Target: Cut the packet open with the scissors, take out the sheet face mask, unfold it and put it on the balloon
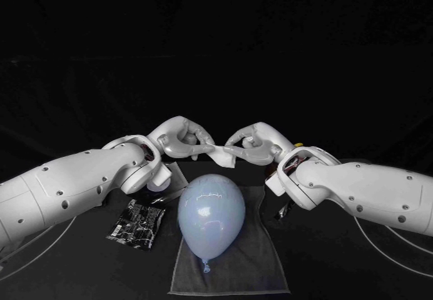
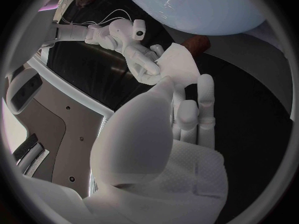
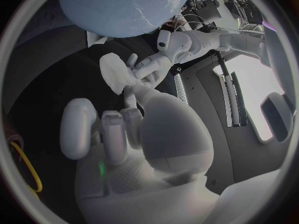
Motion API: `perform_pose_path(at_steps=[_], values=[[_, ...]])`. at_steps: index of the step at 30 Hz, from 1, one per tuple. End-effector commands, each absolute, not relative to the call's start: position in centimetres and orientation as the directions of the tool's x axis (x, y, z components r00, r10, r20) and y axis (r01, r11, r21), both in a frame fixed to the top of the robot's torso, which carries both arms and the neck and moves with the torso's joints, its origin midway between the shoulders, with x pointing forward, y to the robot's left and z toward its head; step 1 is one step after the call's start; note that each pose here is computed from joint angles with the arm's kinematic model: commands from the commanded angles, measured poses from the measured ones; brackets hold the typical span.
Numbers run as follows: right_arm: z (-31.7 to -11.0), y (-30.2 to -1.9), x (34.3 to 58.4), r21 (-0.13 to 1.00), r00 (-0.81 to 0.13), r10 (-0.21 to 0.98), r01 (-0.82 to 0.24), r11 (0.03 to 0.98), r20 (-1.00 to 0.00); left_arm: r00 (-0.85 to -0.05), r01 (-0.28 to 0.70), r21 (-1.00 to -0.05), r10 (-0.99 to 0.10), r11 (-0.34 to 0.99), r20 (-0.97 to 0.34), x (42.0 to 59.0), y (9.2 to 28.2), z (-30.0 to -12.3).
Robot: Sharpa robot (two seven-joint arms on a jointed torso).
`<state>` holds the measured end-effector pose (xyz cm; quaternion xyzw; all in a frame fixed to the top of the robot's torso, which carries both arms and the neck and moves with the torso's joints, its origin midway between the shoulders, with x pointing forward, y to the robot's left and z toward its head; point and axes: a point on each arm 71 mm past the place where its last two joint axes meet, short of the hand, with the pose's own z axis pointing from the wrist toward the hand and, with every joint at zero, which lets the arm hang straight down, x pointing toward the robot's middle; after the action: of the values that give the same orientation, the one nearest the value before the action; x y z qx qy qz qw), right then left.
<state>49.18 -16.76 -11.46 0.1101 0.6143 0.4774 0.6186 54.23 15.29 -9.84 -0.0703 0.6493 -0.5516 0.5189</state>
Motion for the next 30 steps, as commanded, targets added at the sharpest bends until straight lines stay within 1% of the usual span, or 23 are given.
perform_pose_path(at_steps=[1, 13, 21, 30], values=[[-11.5, -17.0, 49.3, 0.736, -0.218, 0.733, -0.435, 0.519, -0.645, -0.432, 0.483, -0.784, -0.673, 0.390, -0.600, 54.4, 15.5, -9.7], [-11.8, -17.1, 49.4, 0.741, -0.239, 0.724, -0.418, 0.525, -0.648, -0.428, 0.469, -0.802, -0.698, 0.371, -0.573, 54.4, 15.6, -9.6], [-11.8, -17.3, 49.5, 0.743, -0.230, 0.728, -0.411, 0.529, -0.646, -0.431, 0.466, -0.808, -0.705, 0.361, -0.564, 54.4, 15.7, -9.5], [-12.0, -18.0, 50.0, 0.772, -0.212, 0.758, -0.354, 0.529, -0.617, -0.432, 0.485, -0.801, -0.699, 0.351, -0.569, 54.1, 15.7, -9.4]])
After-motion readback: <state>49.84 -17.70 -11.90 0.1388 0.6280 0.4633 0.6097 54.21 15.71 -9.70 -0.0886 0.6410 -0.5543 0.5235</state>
